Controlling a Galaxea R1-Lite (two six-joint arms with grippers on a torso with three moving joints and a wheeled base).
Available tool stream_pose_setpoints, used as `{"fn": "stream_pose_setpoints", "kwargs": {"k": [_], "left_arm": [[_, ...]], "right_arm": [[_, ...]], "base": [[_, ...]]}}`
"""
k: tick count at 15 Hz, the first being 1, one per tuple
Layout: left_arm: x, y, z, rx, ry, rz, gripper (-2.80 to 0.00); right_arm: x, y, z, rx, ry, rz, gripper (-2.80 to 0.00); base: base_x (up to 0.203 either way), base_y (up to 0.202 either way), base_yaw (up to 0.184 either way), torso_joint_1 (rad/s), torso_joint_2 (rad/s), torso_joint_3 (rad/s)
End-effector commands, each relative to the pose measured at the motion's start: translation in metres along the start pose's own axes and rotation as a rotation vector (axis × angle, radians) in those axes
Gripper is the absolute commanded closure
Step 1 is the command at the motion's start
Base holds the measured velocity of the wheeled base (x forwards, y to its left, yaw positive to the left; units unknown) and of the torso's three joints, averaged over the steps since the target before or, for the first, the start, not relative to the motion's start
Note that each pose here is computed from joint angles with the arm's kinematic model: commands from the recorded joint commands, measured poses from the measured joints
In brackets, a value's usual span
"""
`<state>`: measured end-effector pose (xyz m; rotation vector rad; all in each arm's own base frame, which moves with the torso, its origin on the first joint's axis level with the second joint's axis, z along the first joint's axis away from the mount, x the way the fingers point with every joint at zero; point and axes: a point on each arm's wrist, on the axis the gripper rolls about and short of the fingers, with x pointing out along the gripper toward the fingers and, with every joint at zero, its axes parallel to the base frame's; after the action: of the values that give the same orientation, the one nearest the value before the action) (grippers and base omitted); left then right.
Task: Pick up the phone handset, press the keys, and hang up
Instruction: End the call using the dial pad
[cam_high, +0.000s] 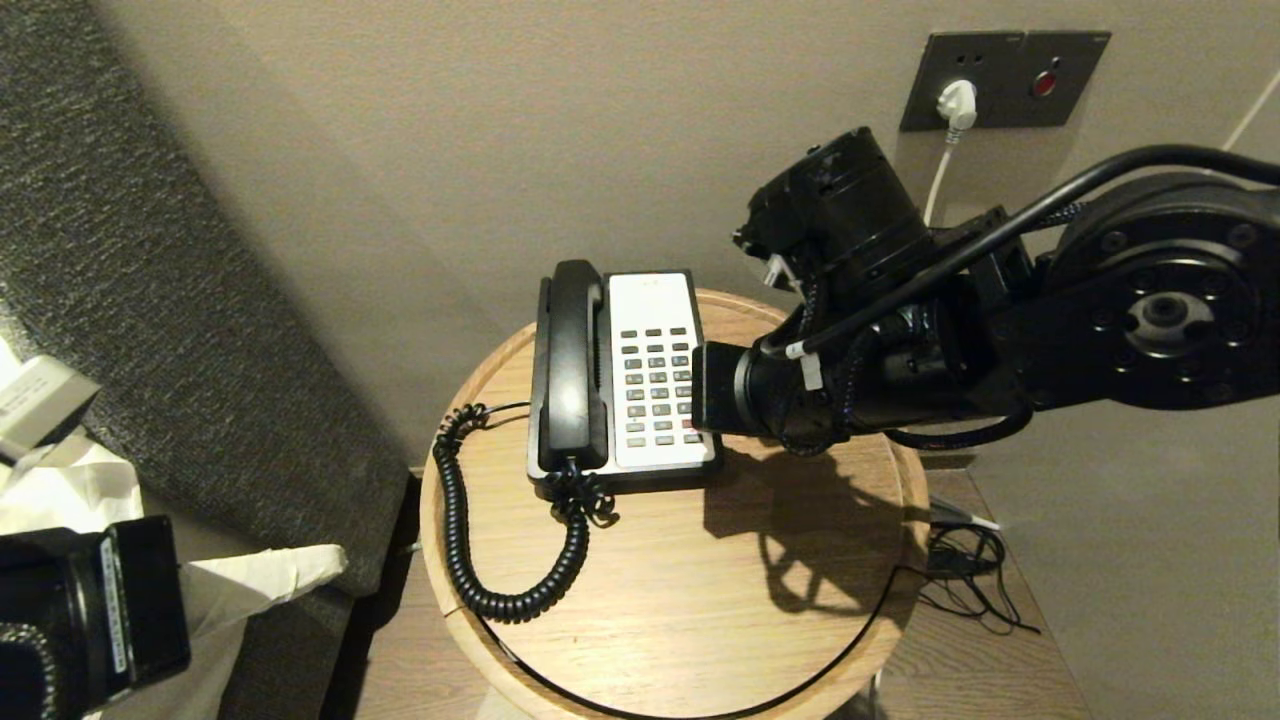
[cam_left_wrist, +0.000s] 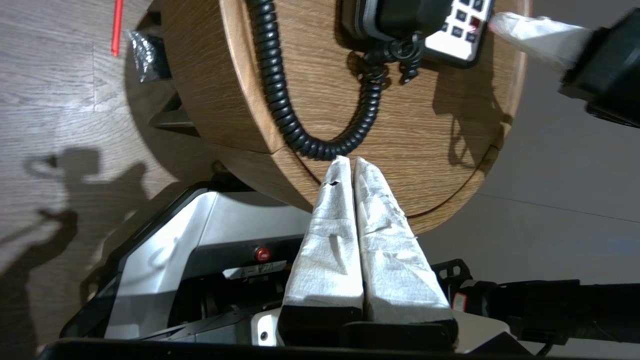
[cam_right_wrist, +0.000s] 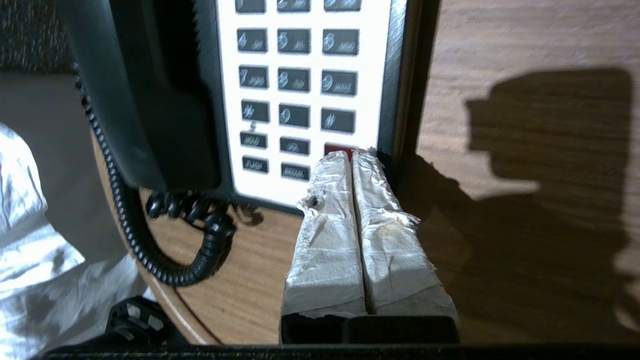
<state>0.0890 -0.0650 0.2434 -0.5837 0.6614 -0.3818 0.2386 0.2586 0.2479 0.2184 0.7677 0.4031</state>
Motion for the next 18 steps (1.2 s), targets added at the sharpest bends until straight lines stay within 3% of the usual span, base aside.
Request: {"fn": "stream_pose_setpoints", "kwargs": {"k": [1, 18], "left_arm": [[0.002, 0.001, -0.001, -0.004, 0.009, 0.01, 0.0], [0.005, 0.005, -0.005, -0.003, 0.025, 0.024, 0.0]], "right_arm": [[-0.003, 0.001, -0.001, -0.002, 0.003, 0.002, 0.0], [0.011, 0.005, -0.01, -0.018, 0.047, -0.016, 0.0]], "base": [[0.0, 0.0, 0.0, 0.0, 0.0, 0.0], [0.0, 0.0, 0.0, 0.0, 0.0, 0.0]]}}
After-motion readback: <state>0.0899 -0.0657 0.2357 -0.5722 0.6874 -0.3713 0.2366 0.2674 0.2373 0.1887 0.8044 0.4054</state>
